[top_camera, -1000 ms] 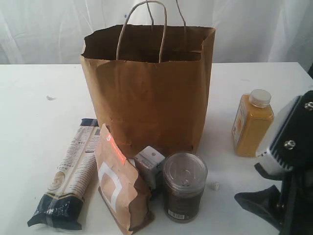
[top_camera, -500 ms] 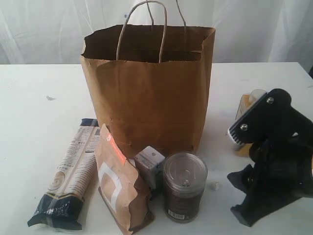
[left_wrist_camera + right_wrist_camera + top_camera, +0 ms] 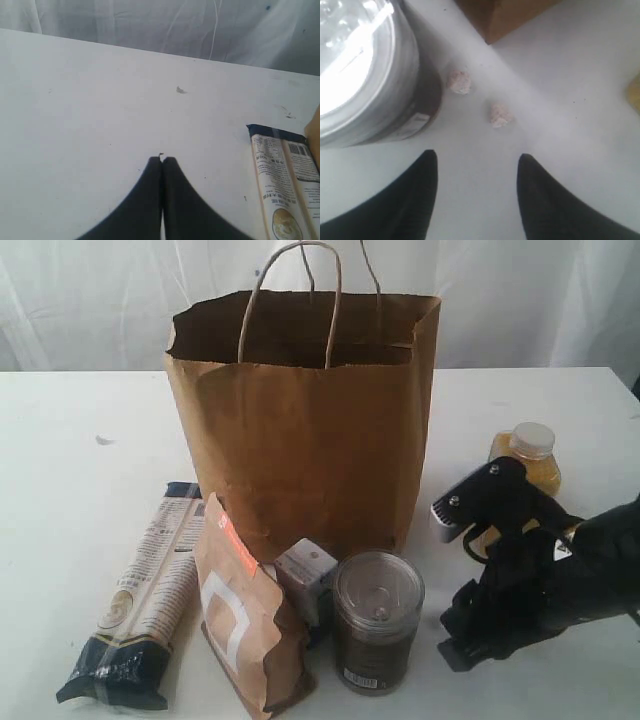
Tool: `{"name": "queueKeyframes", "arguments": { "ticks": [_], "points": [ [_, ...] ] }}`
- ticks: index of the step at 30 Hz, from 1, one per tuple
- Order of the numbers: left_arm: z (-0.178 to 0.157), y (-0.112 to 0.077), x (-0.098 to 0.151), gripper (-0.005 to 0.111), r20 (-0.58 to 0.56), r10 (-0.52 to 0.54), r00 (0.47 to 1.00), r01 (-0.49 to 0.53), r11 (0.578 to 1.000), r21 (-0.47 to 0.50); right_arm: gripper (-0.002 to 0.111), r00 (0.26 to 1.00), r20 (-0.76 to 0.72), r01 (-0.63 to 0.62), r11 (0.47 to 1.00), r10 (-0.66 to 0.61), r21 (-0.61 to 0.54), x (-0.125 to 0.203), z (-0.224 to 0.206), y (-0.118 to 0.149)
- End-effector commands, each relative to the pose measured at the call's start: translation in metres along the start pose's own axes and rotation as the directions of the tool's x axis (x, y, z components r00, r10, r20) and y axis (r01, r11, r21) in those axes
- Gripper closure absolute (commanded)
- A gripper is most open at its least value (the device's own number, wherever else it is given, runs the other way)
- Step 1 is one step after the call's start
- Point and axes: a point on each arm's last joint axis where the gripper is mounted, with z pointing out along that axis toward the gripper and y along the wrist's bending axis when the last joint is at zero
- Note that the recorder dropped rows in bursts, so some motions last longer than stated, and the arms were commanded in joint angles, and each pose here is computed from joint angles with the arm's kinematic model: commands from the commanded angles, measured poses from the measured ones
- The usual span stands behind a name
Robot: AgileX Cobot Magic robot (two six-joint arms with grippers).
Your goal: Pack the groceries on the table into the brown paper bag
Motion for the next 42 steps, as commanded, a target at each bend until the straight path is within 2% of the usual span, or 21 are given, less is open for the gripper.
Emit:
{"name": "queueKeyframes", "arguments": {
  "ticks": [1,18,26,38,42],
  "points": [
    [0.0,0.0,0.001,0.107,0.002,-0.003,1.0,0.003,1.0,0.007,0.062,1.0,-0.028,0.007,1.0,-0.007,0.005,0.003,0.014,-0.003],
    [0.0,0.0,0.001,0.107,0.002,-0.003,1.0,0.003,1.0,0.007,0.062,0.994,-0.106,-0.006,1.0,0.008,0.018,-0.01,0.069,-0.015],
    [0.0,0.0,0.001,0.107,0.002,-0.003,1.0,0.003,1.0,0.007,0.062,0.992,-0.127,-0.025,1.0,0.027,0.017,-0.008,0.077,-0.016],
    [0.0,0.0,0.001,0.107,0.002,-0.003,1.0,0.003,1.0,0.007,0.062,0.996,-0.084,-0.03,0.999,0.032,0.035,-0.014,0.077,-0.018],
    [0.0,0.0,0.001,0.107,0.002,-0.003,1.0,0.003,1.0,0.007,0.072,0.996,-0.086,-0.029,0.999,0.032,0.033,-0.015,0.077,-0.018]
  ]
}}
